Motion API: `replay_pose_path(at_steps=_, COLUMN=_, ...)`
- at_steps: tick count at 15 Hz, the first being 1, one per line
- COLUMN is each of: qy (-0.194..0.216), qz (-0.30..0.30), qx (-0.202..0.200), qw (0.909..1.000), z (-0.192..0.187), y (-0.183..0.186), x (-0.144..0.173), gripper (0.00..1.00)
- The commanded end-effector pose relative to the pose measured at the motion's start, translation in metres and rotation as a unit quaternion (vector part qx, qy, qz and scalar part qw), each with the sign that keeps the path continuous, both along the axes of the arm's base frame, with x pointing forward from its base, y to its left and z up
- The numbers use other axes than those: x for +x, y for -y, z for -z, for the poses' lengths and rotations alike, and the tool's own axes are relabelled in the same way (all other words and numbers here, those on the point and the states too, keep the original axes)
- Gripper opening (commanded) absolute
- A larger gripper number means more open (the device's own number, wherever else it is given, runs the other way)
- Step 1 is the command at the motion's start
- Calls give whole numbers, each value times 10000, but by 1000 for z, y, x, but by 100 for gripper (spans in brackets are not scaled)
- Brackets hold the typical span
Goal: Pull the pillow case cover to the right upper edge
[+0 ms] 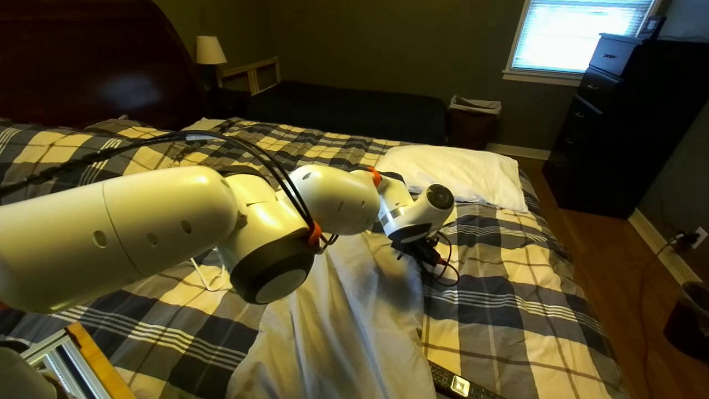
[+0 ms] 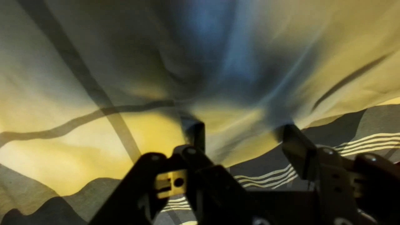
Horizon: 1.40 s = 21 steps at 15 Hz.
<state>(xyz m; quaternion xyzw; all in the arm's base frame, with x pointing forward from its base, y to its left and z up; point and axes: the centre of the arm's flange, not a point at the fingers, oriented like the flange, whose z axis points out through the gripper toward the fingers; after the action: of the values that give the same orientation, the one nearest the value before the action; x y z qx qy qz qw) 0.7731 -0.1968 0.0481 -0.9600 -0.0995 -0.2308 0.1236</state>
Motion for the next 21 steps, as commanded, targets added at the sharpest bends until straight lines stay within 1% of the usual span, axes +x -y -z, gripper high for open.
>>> replay_pose_path(at_steps=1, qy=-174, qz=64, qx=164, qw=9997, z=28, y=9, x=37, gripper=35)
replay_pose_path(at_steps=4, qy=-177, qz=109, qx=143, qw=9997, z=26, y=7, x=35, gripper=11)
replay_pose_path(at_steps=5, qy=-123, qz=118, qx=38, qw=9998, z=16, y=6, x=32, gripper=55)
replay_pose_path(at_steps=6, qy=8, qz=132, qx=-97, qw=9999, z=2, y=6, x=27, gripper=50)
replay_pose_path(at_steps=7, qy=28, qz=27, qx=-227, qw=9997, z=-10, y=7, x=23, gripper=50)
replay_pose_path(at_steps=8, qy=-20, qz=-47, qx=-409, qw=9991, z=-18, y=10, x=23, gripper=55)
replay_pose_path(at_steps=10, qy=21, qz=-1, qx=-555, qw=9985, z=-23, y=24, x=28, gripper=70)
replay_pose_path(at_steps=12, qy=43, qz=-55, qx=-516, qw=9986, z=-14, y=35, x=34, gripper=86)
replay_pose_path(at_steps=14, qy=138, qz=-232, qx=-405, qw=9988, z=-4, y=44, x=37, gripper=100)
replay_pose_path(at_steps=16, qy=291, qz=-421, qx=-263, qw=9983, z=7, y=51, x=37, gripper=100)
replay_pose_path(at_steps=18, qy=408, qz=-526, qx=-206, qw=9976, z=13, y=55, x=36, gripper=100)
replay_pose_path(at_steps=21, qy=500, qz=-614, qx=126, qw=9968, z=23, y=60, x=33, gripper=100)
